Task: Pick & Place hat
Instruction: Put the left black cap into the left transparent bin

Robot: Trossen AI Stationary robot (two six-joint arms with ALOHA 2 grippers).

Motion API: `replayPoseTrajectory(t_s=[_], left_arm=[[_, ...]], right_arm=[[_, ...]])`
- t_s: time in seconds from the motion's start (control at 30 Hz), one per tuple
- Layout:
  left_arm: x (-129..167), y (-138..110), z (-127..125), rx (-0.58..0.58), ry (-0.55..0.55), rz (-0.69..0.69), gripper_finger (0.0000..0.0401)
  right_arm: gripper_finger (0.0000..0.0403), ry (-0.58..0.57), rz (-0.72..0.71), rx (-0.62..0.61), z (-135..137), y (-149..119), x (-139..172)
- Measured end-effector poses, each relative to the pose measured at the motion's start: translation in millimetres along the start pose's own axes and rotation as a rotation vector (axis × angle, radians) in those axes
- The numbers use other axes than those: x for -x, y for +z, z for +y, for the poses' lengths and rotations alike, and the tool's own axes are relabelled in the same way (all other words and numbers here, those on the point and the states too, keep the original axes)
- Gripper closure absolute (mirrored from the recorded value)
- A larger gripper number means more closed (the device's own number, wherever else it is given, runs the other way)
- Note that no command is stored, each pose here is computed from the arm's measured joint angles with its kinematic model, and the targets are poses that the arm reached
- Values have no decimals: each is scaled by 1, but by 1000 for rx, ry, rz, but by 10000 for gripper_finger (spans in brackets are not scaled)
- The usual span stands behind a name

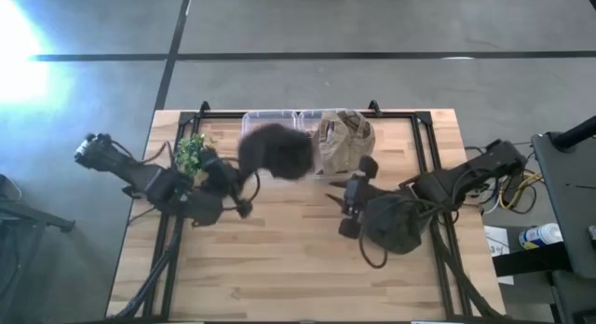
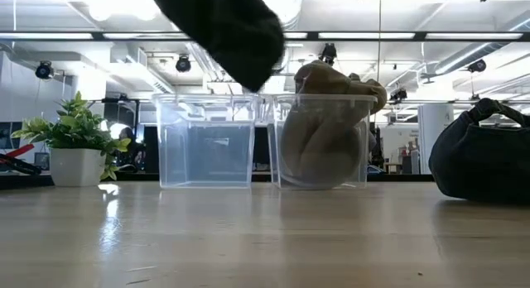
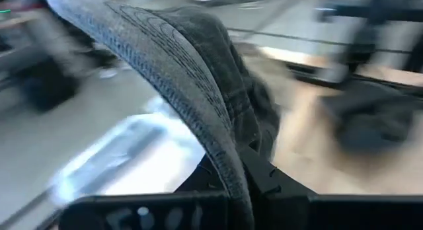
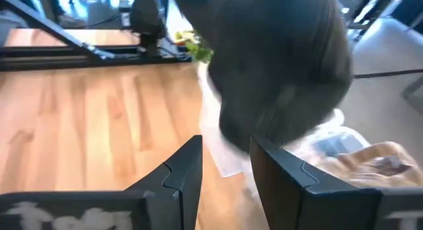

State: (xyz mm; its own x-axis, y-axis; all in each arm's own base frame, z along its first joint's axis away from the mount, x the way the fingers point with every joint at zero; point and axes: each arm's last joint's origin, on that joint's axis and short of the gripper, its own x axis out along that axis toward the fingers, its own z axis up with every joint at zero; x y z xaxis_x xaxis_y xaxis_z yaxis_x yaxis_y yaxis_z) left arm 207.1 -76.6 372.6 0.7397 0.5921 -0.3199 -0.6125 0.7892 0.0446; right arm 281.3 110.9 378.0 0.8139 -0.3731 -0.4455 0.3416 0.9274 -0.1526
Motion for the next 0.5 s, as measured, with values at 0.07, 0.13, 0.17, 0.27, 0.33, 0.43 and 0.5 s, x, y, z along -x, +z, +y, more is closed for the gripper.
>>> replayPoseTrajectory(t_s=[0.07, 0.13, 0.17, 0.27, 0.33, 0.43, 0.5], left_arm=[[-1, 7, 14, 64, 93, 24, 396], [-4, 10, 28, 153, 179, 61, 396], [-7, 9, 35, 192, 217, 80, 396], [-19, 6, 47, 279, 282, 145, 396], [-31, 4, 50, 327, 275, 201, 392], [-52, -2, 48, 351, 214, 262, 389], [-66, -7, 46, 377, 157, 282, 390]], right_arm=[[280, -16, 4, 2, -3, -2, -1], [280, -32, 26, 1, -6, -4, -3], [280, -41, 37, -3, -7, -6, -5], [280, -74, 67, -35, -11, -9, -14], [280, -99, 91, -74, -14, -12, -19], [280, -127, 132, -169, -20, -15, -25], [280, -118, 180, -239, -26, -18, -27]])
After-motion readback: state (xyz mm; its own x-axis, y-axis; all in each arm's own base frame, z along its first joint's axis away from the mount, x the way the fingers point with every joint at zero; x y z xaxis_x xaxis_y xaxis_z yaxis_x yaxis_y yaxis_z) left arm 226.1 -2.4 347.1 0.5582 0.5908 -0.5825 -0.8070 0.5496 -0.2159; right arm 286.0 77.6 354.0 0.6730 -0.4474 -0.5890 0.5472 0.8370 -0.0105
